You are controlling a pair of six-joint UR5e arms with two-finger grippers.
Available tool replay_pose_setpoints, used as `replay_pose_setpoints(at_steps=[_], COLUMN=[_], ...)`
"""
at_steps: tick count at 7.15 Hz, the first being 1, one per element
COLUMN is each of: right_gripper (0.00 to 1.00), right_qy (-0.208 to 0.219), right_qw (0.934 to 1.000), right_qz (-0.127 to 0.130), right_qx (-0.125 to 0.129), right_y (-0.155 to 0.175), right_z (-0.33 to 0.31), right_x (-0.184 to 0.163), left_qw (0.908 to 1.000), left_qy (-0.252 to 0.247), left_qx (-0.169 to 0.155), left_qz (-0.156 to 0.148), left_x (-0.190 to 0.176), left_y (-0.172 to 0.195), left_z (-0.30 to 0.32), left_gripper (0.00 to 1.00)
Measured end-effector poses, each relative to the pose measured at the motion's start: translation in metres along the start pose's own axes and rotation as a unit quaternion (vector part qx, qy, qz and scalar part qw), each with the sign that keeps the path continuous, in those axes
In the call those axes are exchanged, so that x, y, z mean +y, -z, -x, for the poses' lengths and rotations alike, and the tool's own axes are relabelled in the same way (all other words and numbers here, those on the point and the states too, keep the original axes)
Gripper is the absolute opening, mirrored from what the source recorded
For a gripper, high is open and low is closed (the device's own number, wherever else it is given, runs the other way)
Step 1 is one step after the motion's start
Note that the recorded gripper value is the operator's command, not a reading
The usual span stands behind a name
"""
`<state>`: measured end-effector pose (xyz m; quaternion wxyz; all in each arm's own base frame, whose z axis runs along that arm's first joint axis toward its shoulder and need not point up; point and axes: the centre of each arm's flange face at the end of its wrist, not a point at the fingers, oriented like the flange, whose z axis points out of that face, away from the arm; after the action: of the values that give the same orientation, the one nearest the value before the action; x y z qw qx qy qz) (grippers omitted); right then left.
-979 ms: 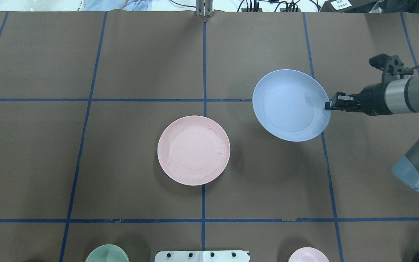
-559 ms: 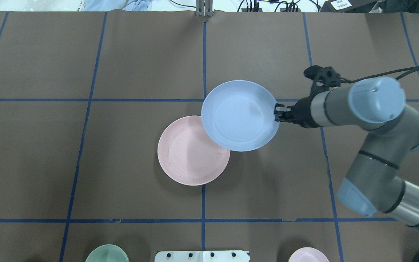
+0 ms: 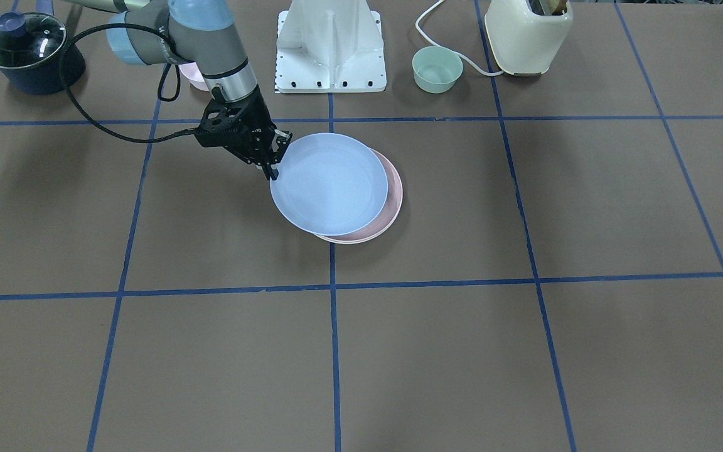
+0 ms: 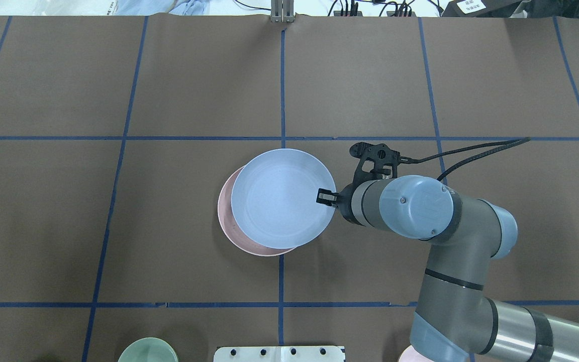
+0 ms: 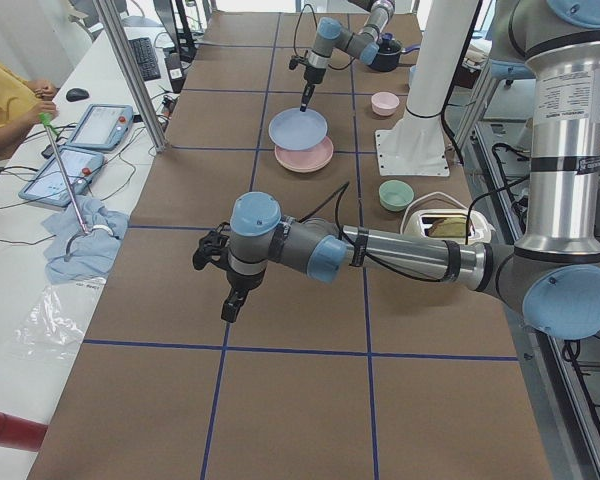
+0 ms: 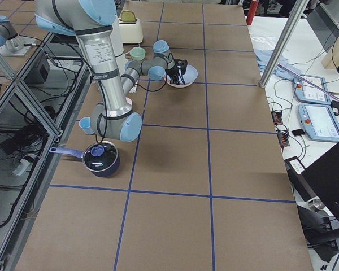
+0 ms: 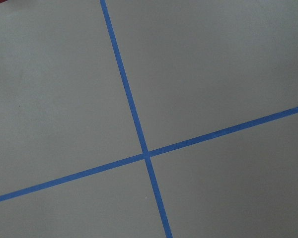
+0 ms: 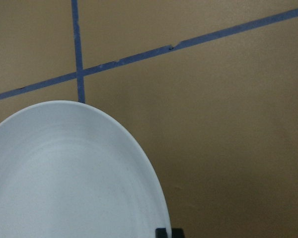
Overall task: Stack three plates with pink and blue
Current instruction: 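Lower the light blue plate onto the pink plate and open the right gripper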
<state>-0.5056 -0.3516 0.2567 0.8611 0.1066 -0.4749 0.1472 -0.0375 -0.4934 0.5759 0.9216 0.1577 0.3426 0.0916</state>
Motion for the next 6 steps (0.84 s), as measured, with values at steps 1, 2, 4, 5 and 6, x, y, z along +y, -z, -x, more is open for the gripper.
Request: replay_pose_setpoints(at_steps=[1,2,4,5,6], right_gripper=[0.00,0.00,0.67,1.00,1.00], right_qy=[0.000,0.001,0.002,0.003,0.005], right_qw=[1.0000,1.0000,1.0000,1.0000,0.9998], right_qz=[-0.002,-0.005,-0.008,-0.009,-0.017], right_qx=[0.000,-0.001,0.000,0.002,0.005], right_y=[-0.005,-0.008,-0.014,-0.016,-0.021], right_z=[0.007,0.014,0.022,0.022,0.022], right_x=[0.006,0.009,0.011,0.012,0.014], left_qw=[1.0000,1.0000,1.0000,1.0000,1.0000], left_qy=[0.000,0.001,0.001,0.001,0.001], left_qx=[0.000,0.000,0.000,0.000,0.000], left_qz=[0.000,0.001,0.002,0.002,0.002], left_x=[0.000,0.001,0.001,0.001,0.001], left_y=[0.000,-0.001,-0.001,-0.002,-0.002], left_z=[0.000,0.000,0.001,0.001,0.001], left_gripper=[1.00,1.00,1.00,1.00,1.00])
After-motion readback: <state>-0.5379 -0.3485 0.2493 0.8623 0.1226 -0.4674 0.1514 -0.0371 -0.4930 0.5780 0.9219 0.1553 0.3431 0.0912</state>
